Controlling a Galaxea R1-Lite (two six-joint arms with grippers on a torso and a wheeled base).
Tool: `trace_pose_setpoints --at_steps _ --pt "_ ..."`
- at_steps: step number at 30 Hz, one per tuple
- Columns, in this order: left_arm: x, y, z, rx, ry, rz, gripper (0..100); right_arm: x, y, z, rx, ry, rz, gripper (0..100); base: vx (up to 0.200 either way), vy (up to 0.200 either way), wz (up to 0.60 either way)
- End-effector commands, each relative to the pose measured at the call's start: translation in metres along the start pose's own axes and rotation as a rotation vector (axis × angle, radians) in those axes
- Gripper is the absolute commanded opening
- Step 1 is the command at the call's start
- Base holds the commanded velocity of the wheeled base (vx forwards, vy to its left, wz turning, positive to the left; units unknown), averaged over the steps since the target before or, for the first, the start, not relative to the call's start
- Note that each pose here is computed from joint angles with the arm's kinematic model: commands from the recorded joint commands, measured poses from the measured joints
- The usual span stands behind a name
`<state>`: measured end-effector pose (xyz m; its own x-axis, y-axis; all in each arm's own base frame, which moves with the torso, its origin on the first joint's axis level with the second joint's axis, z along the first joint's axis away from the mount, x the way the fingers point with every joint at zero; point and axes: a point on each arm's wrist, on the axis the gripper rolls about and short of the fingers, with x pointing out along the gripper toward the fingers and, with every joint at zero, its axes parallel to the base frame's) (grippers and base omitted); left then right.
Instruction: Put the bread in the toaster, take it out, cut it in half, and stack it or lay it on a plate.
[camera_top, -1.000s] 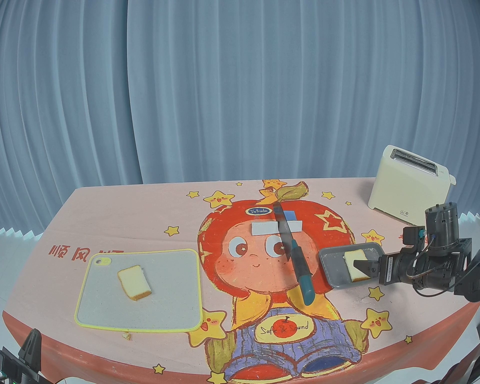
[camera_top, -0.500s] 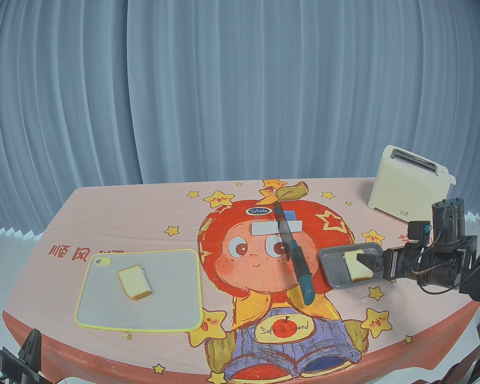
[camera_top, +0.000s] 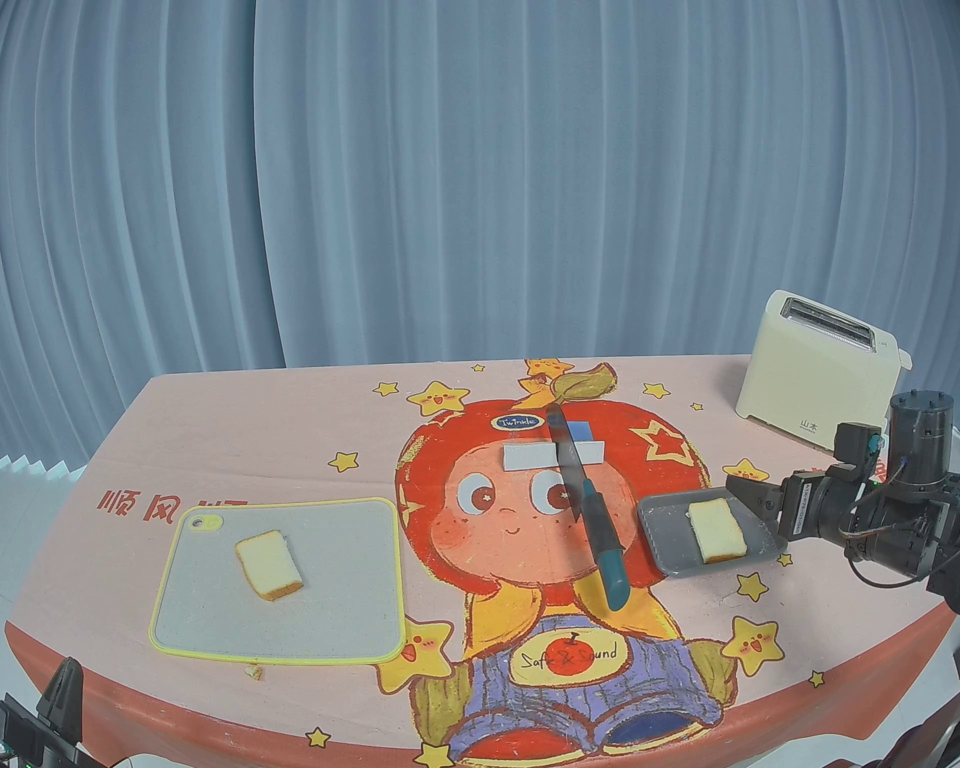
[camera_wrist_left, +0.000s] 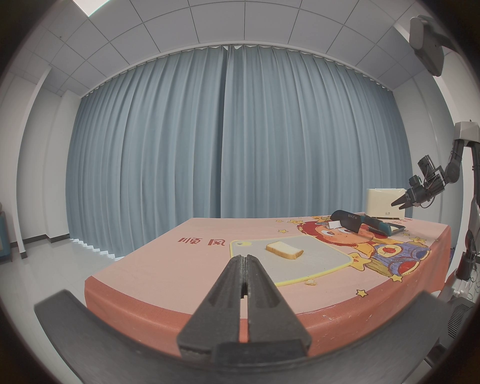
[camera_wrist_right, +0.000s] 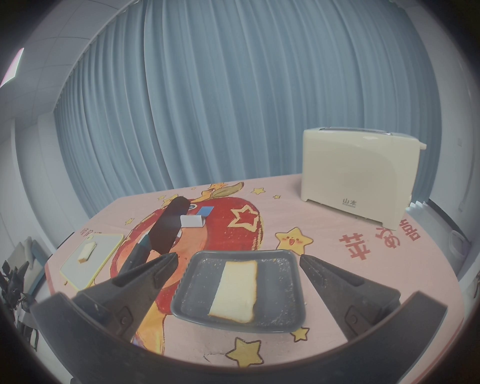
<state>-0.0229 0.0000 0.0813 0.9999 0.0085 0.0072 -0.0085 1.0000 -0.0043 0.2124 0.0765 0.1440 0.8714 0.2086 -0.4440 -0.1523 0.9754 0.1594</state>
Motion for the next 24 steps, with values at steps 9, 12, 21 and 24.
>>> trace_pose_setpoints --at_steps 9,12,21,24 --pt "0.0 0.0 -0.005 0.0 0.001 -0.001 0 -0.021 -0.021 -0.001 -0.003 -0.184 -0.066 100 0.0 0.0 0.0" --pt "0.0 0.0 -0.005 0.0 0.001 -0.001 0 -0.024 -0.026 0.001 0.011 -0.265 -0.072 100 0.0 0.0 0.0" --pt "0.0 0.0 -0.005 0.0 0.001 -0.001 0 -0.039 -0.048 -0.012 -0.048 -0.389 -0.16 100 0.0 0.0 0.0" --pt "0.0 0.0 -0.005 0.0 0.001 0.001 0 -0.045 -0.052 -0.012 -0.075 -0.42 -0.182 100 0.0 0.0 0.0"
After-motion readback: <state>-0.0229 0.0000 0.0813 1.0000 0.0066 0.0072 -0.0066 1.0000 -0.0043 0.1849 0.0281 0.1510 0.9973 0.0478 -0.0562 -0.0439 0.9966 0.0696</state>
